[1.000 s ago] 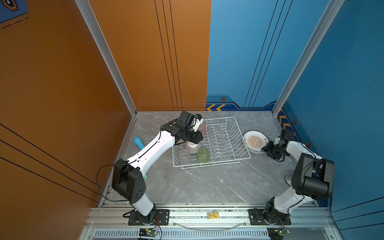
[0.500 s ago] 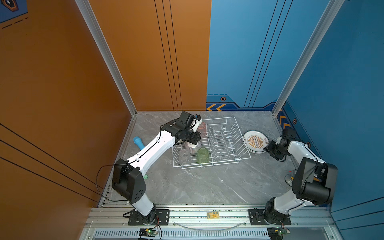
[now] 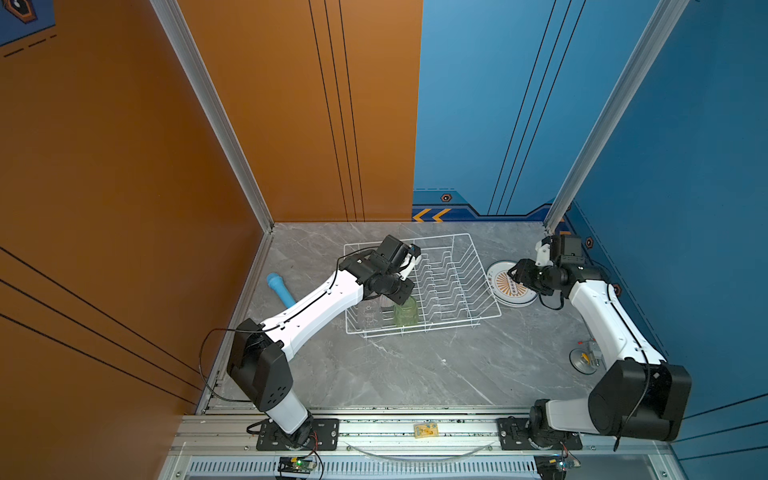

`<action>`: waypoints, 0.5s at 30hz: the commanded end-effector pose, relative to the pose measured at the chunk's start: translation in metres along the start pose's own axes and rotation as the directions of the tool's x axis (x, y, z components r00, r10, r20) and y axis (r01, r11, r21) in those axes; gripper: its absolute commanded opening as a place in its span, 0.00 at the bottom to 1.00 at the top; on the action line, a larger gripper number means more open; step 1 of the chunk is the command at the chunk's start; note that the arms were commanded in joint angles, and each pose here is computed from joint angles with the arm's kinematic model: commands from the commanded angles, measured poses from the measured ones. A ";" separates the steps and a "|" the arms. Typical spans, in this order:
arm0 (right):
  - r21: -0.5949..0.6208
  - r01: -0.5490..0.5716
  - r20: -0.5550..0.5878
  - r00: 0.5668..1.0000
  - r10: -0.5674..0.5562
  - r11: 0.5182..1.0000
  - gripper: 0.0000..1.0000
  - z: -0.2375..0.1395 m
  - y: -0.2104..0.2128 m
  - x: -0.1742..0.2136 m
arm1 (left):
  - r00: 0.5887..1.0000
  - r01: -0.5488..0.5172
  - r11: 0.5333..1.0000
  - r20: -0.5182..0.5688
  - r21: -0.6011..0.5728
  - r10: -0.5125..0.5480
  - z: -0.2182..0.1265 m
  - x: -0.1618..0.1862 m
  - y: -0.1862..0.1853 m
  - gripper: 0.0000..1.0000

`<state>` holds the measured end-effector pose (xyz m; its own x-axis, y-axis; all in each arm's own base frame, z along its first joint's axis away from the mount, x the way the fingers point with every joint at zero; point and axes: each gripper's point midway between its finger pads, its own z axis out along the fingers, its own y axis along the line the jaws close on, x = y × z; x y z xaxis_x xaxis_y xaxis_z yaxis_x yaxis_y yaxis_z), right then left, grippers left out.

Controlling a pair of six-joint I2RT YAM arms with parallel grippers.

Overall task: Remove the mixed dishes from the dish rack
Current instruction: 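Open the right gripper and raise it while the left gripper reaches toward the green glass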

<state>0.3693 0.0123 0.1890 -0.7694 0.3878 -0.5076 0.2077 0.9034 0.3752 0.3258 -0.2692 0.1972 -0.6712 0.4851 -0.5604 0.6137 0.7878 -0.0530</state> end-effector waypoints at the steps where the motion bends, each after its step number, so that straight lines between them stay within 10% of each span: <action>1: -0.042 0.053 -0.010 0.999 -0.054 0.998 0.58 -0.009 0.025 0.005 | 1.000 -0.019 0.999 0.017 -0.050 0.020 -0.015 0.001 0.006 0.31; 15: -0.102 0.142 -0.028 0.989 -0.145 0.985 0.58 -0.008 0.058 0.031 | 0.996 -0.061 0.997 0.060 -0.055 0.065 -0.022 0.018 -0.025 0.49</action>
<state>0.3611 0.0748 0.1975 -0.8117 0.2529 -0.5265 0.0426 0.9246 0.3785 0.2892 -0.2764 0.2001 -0.5985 0.5492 -0.5832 0.6592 0.7513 0.0309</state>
